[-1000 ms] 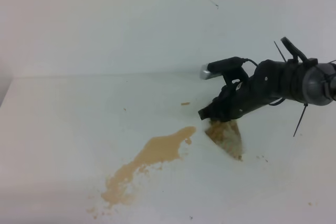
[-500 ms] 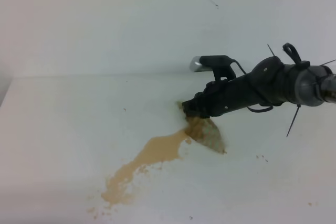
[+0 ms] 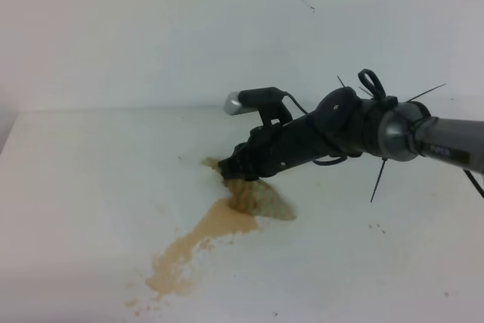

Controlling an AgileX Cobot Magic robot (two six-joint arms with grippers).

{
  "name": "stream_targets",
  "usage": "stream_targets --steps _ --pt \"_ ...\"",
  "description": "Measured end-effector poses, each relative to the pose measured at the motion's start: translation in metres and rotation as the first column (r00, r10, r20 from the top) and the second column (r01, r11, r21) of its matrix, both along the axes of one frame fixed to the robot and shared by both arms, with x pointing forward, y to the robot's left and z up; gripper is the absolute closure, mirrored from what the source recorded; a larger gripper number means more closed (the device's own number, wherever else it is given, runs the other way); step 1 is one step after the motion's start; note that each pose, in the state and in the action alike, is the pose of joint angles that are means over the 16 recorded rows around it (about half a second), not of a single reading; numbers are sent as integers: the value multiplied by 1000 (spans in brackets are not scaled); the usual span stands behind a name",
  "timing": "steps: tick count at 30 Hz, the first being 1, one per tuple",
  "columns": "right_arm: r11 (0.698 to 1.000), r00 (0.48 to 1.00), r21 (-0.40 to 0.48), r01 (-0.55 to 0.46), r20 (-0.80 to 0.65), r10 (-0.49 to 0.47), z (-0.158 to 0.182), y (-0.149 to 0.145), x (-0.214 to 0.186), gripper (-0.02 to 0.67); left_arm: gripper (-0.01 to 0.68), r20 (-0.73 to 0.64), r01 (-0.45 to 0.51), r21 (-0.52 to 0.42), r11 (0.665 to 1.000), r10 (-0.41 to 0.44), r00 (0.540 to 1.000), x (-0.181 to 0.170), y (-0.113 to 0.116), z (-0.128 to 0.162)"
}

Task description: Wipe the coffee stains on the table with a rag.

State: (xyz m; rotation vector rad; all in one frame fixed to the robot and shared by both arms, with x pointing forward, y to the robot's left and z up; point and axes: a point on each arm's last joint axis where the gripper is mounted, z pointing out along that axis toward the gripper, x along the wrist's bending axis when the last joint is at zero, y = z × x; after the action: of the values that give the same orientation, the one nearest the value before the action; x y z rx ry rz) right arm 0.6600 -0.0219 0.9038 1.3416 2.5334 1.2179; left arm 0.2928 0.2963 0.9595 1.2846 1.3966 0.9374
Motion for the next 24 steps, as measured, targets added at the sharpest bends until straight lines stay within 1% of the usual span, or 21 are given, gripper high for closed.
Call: stream_targets --steps 12,24 --pt "998 998 3 -67 -12 67 -6 30 -20 619 675 0 0 0 1000 0 1000 0 0 0" --pt "994 994 34 -103 -23 103 -4 55 -38 619 675 0 0 0 1000 0 1000 0 0 1"
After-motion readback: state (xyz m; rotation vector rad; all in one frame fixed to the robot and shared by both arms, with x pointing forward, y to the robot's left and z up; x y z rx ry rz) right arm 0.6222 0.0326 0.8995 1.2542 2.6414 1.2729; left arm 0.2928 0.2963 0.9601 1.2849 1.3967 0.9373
